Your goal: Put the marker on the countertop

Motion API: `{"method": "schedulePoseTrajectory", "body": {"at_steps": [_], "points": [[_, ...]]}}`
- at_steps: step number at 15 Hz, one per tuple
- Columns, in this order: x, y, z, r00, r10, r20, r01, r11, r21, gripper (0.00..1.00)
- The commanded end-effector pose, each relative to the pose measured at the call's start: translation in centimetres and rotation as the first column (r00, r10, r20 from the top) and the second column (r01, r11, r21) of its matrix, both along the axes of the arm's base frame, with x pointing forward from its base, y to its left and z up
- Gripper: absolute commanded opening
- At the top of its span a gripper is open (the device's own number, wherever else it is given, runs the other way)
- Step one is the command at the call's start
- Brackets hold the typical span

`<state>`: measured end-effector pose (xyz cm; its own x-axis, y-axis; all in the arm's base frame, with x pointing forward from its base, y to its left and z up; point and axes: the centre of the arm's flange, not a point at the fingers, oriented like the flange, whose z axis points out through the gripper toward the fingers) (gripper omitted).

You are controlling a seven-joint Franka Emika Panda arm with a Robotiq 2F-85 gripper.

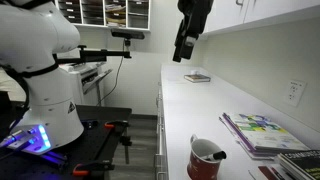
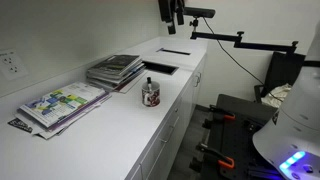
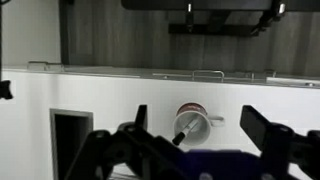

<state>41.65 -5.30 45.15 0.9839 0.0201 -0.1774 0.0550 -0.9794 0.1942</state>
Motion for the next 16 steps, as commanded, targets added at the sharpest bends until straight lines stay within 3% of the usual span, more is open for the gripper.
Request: {"method": "schedulePoseTrajectory", "body": {"at_steps": [1,4,7,9,11,16], "points": [[0.0,0.0,0.0,1.000,0.000,0.001,0.000,1.000,0.000,1.00],[0.0,0.0,0.1,1.000,0.000,0.002,0.000,1.000,0.000,1.00],[0.2,1.6,-1.4,0.994,-0.037,0.098,0.035,0.999,0.021,1.00],[0.4,3.2,-3.7,0.973,-0.134,0.189,0.123,0.990,0.069,1.00],[0.4,4.5,-6.7,0.946,-0.235,0.224,0.211,0.969,0.127,1.00],[1.2,4.3,-14.2,0.930,-0.296,0.218,0.271,0.952,0.140,1.00]]}}
